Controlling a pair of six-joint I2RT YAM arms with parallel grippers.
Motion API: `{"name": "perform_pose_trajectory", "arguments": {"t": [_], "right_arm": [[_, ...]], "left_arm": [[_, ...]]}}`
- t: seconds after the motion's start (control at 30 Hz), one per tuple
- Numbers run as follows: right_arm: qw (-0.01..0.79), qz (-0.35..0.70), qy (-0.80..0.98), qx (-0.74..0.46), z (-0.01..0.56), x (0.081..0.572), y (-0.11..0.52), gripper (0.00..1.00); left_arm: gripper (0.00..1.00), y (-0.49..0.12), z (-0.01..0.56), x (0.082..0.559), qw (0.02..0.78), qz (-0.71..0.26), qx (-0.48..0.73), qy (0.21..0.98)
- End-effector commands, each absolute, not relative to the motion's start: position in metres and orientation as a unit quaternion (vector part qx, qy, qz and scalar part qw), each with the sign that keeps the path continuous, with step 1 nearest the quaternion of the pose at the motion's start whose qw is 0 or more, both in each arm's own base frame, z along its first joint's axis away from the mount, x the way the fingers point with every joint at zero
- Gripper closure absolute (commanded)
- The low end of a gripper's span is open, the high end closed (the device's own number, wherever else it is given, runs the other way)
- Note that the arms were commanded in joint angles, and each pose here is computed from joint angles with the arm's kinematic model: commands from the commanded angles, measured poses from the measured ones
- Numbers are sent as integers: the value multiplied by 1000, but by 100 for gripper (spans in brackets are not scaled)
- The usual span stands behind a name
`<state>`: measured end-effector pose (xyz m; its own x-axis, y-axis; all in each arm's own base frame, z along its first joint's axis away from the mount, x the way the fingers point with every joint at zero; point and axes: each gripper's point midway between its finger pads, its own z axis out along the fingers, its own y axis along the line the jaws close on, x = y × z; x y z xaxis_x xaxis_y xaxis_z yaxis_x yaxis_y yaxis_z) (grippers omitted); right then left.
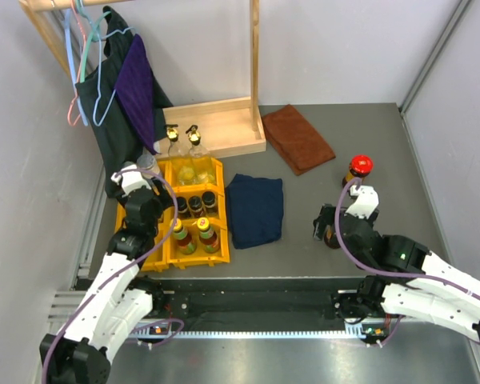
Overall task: Organize the condiment bottles
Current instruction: Place the bottle in the storage box, then pick up the bottle from the center of the board.
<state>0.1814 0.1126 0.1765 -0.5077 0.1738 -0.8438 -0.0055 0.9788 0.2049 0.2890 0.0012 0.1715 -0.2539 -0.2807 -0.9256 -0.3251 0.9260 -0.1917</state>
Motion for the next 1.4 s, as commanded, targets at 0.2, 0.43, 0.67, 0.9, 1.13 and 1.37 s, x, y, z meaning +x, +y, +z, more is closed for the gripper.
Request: {"name": "perform_pose_trajectory", "arguments": {"t": [0.2, 0.43, 0.67, 0.9, 1.13, 1.37], "right_arm": [[507, 63, 855, 85, 196, 185, 94, 1], [523, 16, 842, 130, 214, 204, 71, 1], [459, 5, 878, 139, 167, 210, 71, 1], [426, 0, 895, 133, 138, 205, 77, 1], [409, -4, 904, 128, 126, 206, 82, 7], [395, -3, 910, 124, 119, 207, 86, 48]], "left_arm": [[1, -9, 268, 289, 640, -41, -196, 742], [1, -17, 279, 268, 614, -52, -160, 771], [1, -9, 268, 239, 579, -35, -164, 798], [1, -2, 275, 217, 595, -44, -178, 783], [1, 19, 272, 201, 592, -15, -244, 768], [1, 23, 272, 200, 586, -8, -261, 767]]}}
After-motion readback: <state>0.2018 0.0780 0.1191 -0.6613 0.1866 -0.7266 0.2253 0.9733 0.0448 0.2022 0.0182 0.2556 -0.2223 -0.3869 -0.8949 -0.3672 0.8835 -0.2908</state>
